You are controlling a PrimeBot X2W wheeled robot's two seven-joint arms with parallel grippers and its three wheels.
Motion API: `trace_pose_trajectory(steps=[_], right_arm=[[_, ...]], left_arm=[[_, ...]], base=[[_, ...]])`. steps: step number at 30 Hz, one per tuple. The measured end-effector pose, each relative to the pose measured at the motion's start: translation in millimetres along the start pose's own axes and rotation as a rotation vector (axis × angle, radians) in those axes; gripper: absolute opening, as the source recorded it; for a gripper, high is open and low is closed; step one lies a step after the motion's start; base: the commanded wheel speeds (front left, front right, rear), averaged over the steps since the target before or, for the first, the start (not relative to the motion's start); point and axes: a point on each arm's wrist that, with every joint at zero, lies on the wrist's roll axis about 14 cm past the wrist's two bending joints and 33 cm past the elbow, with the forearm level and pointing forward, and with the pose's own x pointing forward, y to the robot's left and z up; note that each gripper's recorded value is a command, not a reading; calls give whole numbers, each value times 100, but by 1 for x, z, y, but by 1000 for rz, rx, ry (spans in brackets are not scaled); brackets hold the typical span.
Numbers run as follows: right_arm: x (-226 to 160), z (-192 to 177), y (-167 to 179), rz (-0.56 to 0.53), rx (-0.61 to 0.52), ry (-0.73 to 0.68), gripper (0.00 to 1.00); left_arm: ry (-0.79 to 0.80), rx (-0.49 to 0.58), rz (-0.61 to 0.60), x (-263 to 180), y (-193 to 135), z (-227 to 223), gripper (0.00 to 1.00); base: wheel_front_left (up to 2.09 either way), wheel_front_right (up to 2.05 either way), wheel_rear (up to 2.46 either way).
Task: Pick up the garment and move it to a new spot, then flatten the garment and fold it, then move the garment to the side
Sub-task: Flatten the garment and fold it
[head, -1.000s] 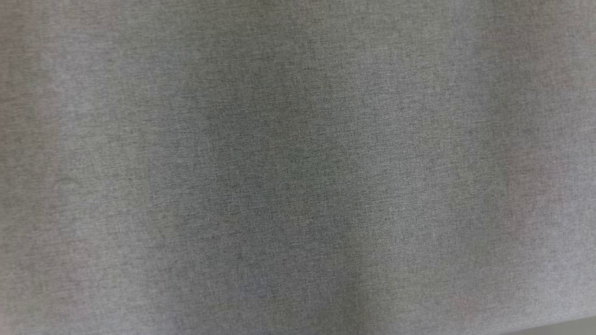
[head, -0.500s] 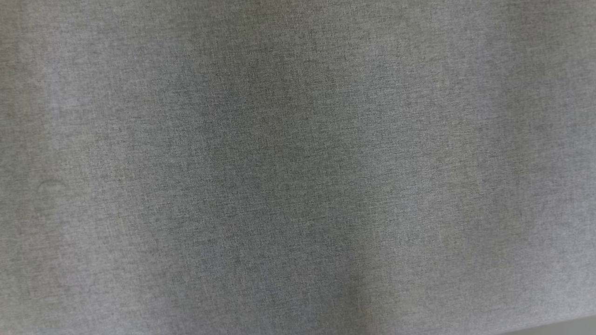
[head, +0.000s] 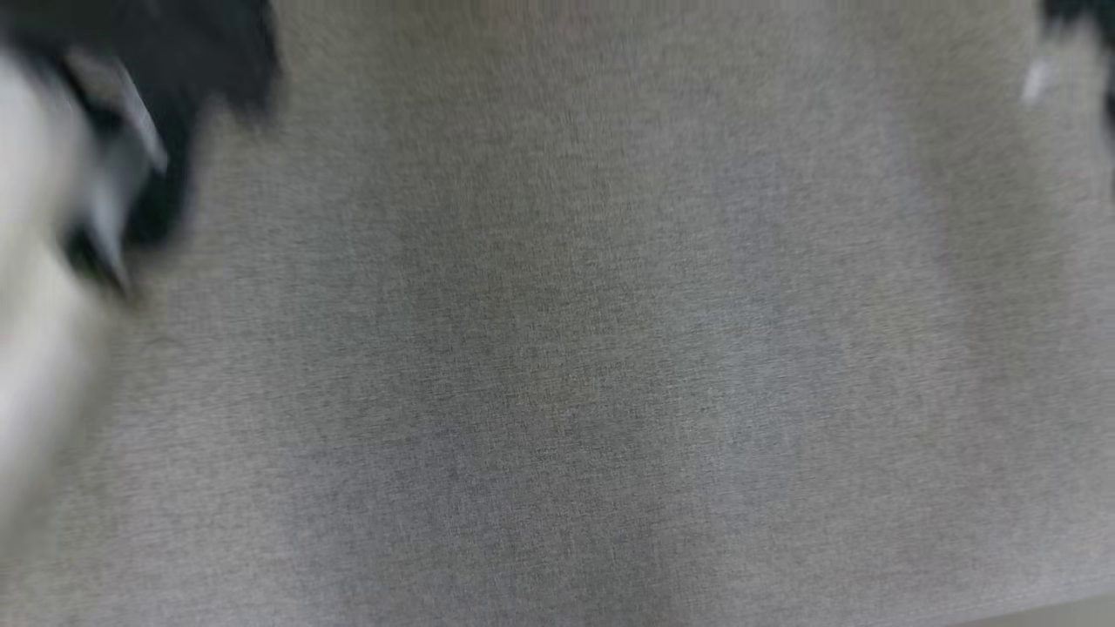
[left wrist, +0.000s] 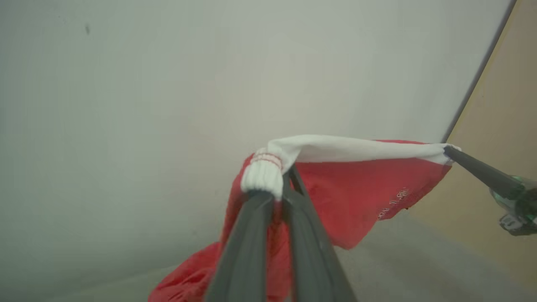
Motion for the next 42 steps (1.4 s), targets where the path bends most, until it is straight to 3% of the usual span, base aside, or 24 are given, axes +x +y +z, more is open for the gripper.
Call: trace_pose_trajectory(steps=[3, 12, 30, 36, 42], right_arm=[[-51, -26, 8, -19, 50, 55, 0], [-155, -58, 31, -79, 151, 167, 0], [-311, -99, 66, -274, 327, 368, 0], [-330, -100, 79, -292, 354, 391, 0], [-299, -77, 78, -245, 325, 316, 0]], left_arm=[[53, -31, 19, -52, -22, -19, 0], [163, -44, 104, -150, -52, -35, 0], [377, -73, 142, -272, -117, -76, 0], [388, -91, 172, -292, -121, -75, 0], [346, -72, 167, -288, -122, -66, 0]], base=[[0, 0, 0], [0, 0, 0], [0, 0, 0], [0, 0, 0], [0, 0, 0]])
